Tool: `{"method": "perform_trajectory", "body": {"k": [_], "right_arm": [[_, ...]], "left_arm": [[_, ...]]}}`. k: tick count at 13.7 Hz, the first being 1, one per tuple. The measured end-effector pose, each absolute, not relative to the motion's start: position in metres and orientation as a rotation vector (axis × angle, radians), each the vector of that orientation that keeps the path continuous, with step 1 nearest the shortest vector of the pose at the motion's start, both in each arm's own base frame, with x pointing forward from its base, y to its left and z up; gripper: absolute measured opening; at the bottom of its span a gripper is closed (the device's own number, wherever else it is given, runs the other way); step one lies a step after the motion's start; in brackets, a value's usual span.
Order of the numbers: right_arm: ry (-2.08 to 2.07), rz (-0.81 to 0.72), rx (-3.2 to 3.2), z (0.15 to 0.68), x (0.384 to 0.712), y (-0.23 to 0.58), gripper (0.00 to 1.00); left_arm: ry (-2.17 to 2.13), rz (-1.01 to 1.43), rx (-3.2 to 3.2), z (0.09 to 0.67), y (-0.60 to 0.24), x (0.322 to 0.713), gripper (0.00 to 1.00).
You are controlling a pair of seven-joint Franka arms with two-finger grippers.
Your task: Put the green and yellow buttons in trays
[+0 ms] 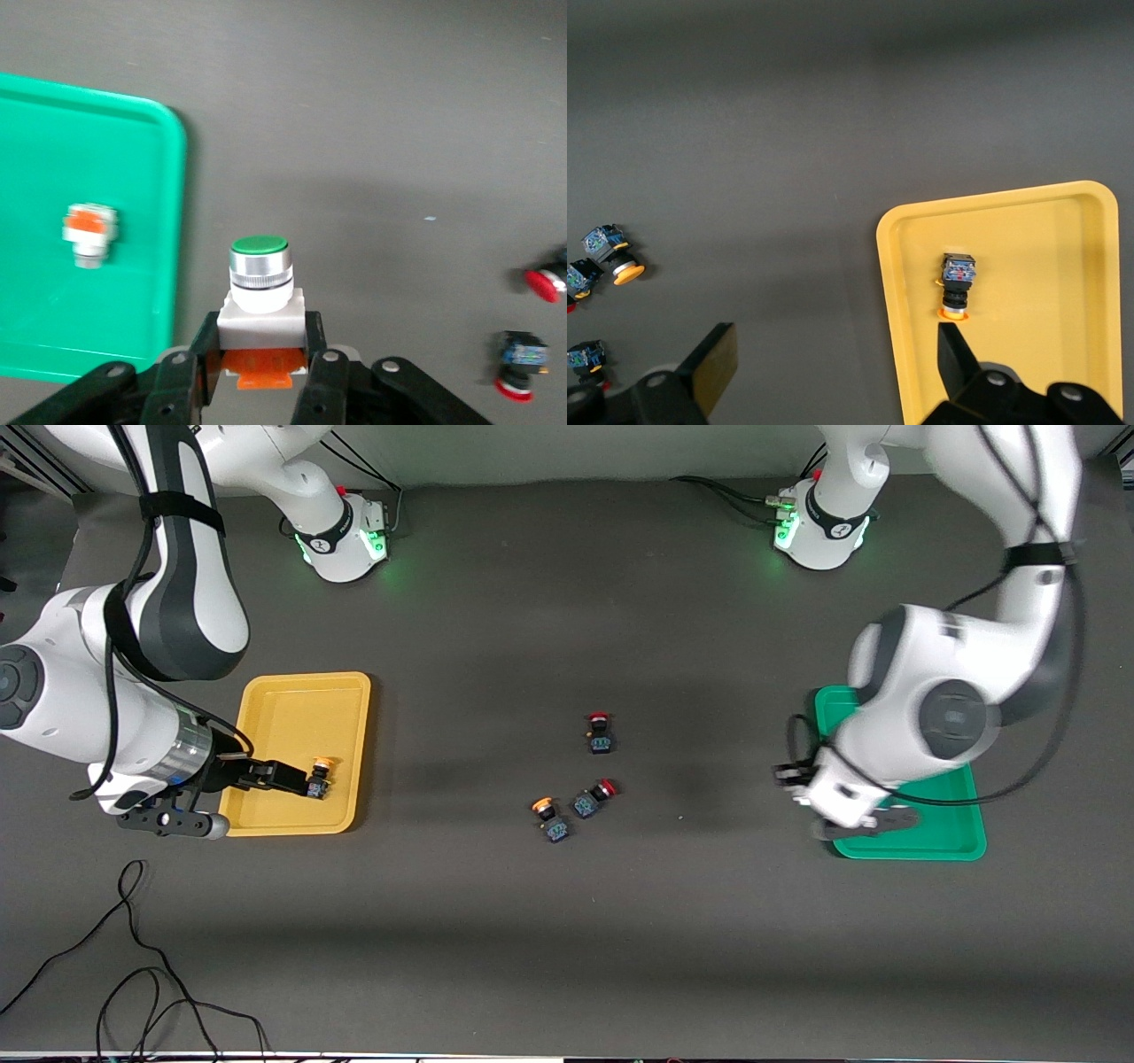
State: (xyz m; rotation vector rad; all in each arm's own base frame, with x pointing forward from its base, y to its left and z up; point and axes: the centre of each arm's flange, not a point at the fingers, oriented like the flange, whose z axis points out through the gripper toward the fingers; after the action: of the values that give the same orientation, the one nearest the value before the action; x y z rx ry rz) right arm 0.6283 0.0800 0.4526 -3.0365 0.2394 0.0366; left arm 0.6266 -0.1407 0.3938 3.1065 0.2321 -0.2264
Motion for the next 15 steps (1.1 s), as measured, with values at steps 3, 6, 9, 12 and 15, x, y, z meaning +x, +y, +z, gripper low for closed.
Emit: {"method": "perform_trajectory", "body": {"k": [3,6,9,12,15], "right_arm": [[0.262,0.075,-3.037,0.454,0.627,0.070,1.00],[0.306,0.062,-3.037,0.461,0.628,0.052,1.00],[0.386,0.091,-3.017,0.468,0.625,0.015,1.00],[0.459,0.118,-2.941,0.470,0.622,-0.032,1.00],[0.429,0.114,-2.940,0.477,0.618,-0.039,1.00]], "left_arm": [[0.190,-0.233,3.125,0.390,-0.042,0.638,0.41],[0.127,-0.259,3.157,0.380,0.043,0.633,0.41],[0.084,-0.237,3.176,0.350,0.090,0.621,0.41],[0.042,-0.216,3.171,0.300,0.107,0.598,0.41],[0.005,-0.193,3.169,0.247,0.103,0.568,0.41]]}}
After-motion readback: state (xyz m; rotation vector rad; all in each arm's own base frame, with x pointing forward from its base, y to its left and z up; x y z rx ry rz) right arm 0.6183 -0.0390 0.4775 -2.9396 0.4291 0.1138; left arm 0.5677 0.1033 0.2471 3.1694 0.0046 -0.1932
